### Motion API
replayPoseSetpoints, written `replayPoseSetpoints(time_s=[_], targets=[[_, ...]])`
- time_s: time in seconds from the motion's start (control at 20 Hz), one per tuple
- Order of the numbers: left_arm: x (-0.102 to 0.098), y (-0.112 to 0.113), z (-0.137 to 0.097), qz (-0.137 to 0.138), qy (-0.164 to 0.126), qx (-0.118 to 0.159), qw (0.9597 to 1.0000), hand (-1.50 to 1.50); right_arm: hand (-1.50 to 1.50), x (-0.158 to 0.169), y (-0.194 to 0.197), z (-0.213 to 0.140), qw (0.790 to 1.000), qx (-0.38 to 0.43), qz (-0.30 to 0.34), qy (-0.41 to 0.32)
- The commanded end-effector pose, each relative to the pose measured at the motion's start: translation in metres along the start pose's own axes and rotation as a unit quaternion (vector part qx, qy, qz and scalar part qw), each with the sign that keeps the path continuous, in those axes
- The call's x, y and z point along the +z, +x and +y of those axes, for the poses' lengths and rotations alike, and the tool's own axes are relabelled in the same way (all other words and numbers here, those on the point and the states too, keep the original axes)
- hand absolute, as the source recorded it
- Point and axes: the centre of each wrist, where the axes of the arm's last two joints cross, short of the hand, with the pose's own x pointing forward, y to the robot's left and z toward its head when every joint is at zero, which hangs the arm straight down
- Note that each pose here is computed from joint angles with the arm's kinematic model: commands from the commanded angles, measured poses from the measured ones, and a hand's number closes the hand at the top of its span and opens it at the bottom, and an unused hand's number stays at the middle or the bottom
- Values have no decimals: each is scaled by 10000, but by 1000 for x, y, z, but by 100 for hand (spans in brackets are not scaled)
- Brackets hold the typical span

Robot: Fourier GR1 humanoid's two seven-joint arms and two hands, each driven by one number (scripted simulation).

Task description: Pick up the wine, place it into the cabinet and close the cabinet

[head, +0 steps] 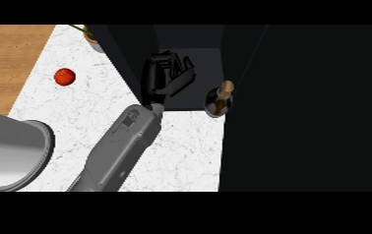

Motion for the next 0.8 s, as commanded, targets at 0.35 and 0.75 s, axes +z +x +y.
replayPoseSetpoints(time_s=[0.35, 0.75], targets=[[-24, -20, 12, 144, 174, -166, 9996, 150, -150, 24, 26, 5, 9994, -193, -165, 241], [-66, 3, 14, -430, 345, -641, 9964, 150, -150, 17, 17, 9, 9988, -368, -253, 221]])
